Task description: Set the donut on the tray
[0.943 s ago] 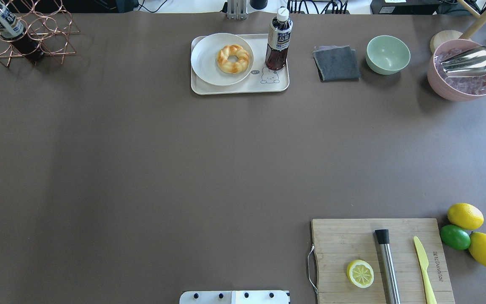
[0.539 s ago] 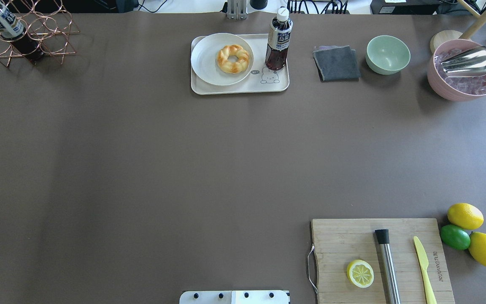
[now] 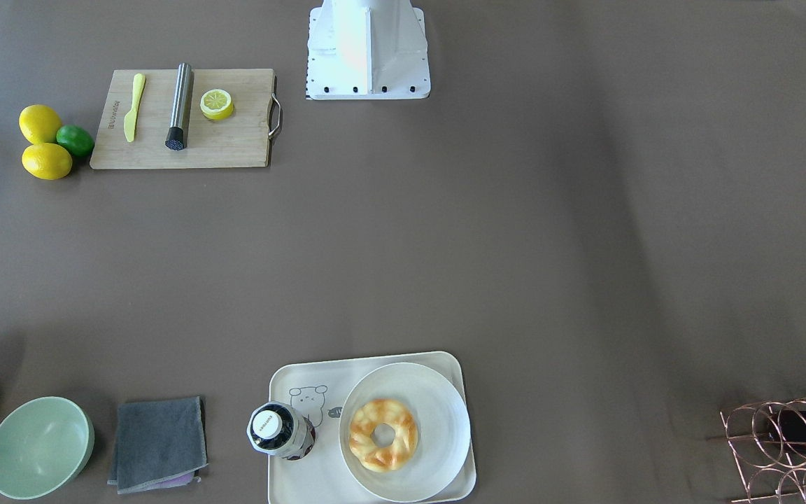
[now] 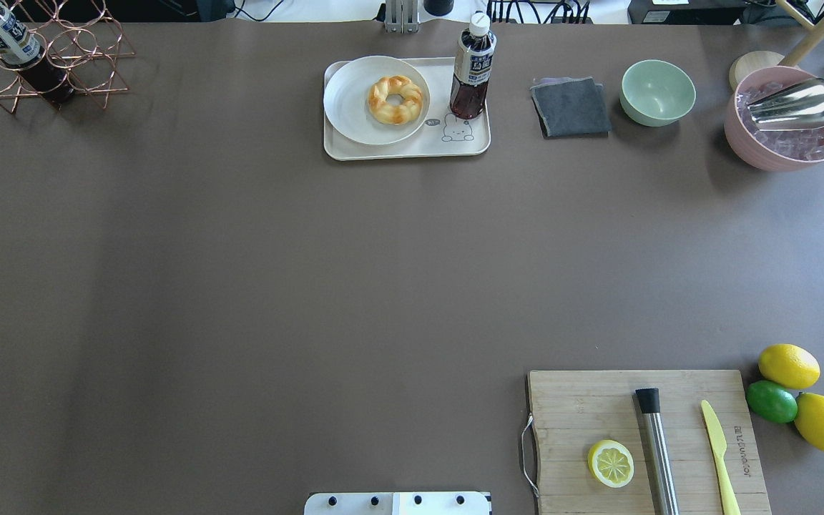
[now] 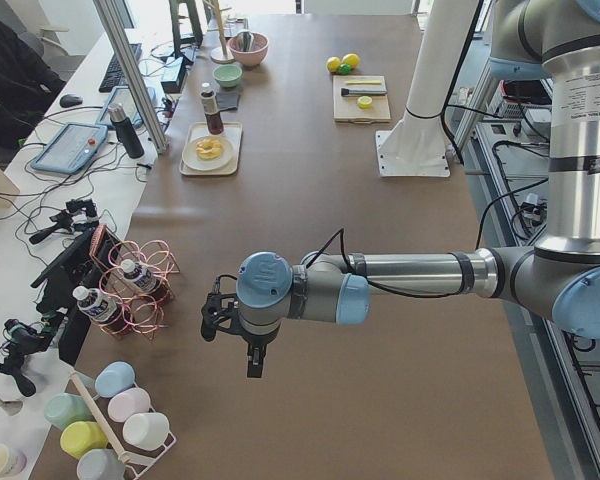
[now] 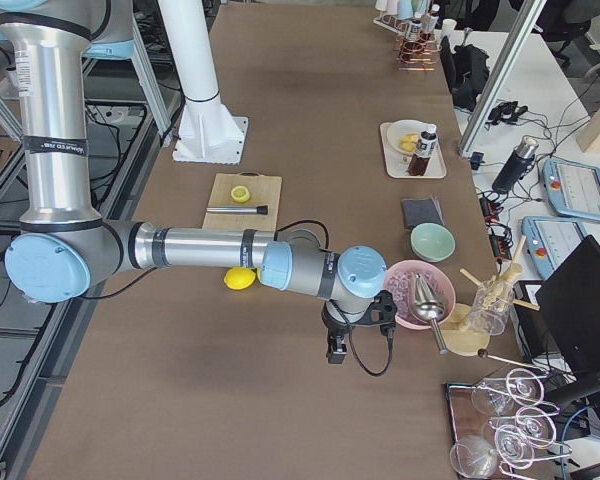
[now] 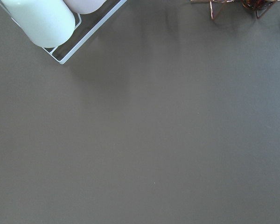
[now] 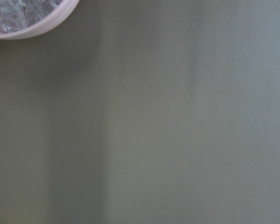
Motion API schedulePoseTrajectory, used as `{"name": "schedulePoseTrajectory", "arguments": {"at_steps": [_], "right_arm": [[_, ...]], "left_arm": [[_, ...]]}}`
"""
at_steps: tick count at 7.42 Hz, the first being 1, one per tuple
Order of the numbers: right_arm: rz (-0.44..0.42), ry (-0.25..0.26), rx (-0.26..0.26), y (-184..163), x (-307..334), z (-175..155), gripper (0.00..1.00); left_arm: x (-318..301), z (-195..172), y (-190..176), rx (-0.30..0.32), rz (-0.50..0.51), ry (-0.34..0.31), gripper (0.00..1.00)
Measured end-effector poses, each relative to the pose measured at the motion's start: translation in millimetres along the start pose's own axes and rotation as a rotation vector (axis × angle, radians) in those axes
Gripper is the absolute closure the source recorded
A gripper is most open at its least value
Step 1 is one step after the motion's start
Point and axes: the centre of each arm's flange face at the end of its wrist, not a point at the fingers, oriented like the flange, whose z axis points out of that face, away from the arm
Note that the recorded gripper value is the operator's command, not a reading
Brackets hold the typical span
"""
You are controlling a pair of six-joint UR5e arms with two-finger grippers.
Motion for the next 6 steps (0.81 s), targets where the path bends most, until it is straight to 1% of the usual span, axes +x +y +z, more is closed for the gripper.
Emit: {"name": "schedulePoseTrajectory", "arguments": {"at_steps": [4, 6], "right_arm": [[0.005, 0.008, 0.004, 1.9, 1.2, -2.2, 0.0], [0.004, 0.042, 0.005, -1.7, 1.7, -5.8, 0.0]], "left_arm": [[-2.8, -0.2, 2.9, 0.0, -0.003, -0.007, 0.02], [-5.5, 0.6, 3.1, -0.002, -0.006, -0.019, 0.02]]}}
